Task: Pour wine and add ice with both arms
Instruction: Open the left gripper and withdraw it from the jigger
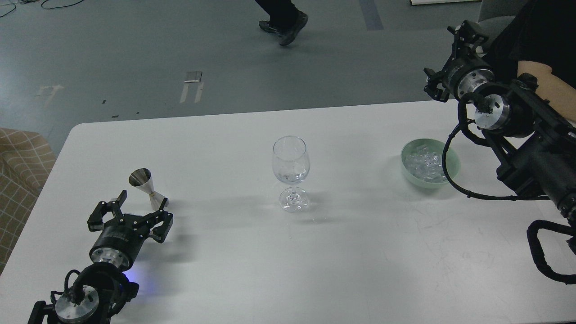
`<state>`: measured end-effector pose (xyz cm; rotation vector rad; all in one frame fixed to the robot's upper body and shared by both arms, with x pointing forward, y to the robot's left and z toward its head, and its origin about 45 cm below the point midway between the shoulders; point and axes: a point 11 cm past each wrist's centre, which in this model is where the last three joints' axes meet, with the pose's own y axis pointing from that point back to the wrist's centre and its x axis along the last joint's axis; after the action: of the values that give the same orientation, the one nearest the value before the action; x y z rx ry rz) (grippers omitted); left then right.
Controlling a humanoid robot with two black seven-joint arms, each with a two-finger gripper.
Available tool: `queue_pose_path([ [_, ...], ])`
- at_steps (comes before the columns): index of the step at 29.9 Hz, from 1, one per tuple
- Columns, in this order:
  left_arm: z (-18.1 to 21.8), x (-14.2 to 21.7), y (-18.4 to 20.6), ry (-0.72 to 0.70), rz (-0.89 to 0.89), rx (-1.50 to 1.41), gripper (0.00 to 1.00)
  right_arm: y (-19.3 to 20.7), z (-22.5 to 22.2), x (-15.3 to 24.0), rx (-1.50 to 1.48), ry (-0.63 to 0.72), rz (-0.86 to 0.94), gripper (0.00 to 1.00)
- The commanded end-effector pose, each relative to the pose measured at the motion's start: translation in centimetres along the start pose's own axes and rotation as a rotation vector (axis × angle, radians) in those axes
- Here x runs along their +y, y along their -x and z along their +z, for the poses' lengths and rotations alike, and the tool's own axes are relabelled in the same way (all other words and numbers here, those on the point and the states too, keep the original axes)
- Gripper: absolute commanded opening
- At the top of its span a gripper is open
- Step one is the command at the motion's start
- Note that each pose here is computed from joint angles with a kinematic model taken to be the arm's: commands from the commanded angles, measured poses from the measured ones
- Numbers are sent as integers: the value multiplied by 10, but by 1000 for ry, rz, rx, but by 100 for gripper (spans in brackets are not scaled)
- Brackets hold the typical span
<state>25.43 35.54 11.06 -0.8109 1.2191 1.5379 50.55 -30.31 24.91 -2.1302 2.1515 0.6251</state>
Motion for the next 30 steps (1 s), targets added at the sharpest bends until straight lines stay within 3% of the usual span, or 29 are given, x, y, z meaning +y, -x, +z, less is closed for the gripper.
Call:
queue_pose_path([
  [1, 8, 14, -8, 12, 7, -13, 93, 0, 0, 0, -1, -1, -1, 100],
  [6, 36, 27, -12, 49, -6, -82, 95, 0, 2, 1, -1, 2, -5, 100],
  [16, 142, 42, 25, 170, -62, -337, 98, -3, -2, 2, 3, -7, -3, 100],
  [22, 196, 30, 80, 257, -137, -442, 98, 3, -11, 4, 12, -26, -32, 100],
  [24, 211, 20, 115, 294, -206, -479, 98, 5, -12, 5, 13, -29, -38, 100],
  [30, 229, 10, 187, 346, -356, -540, 98, 5, -12, 5, 13, -29, -38, 100],
])
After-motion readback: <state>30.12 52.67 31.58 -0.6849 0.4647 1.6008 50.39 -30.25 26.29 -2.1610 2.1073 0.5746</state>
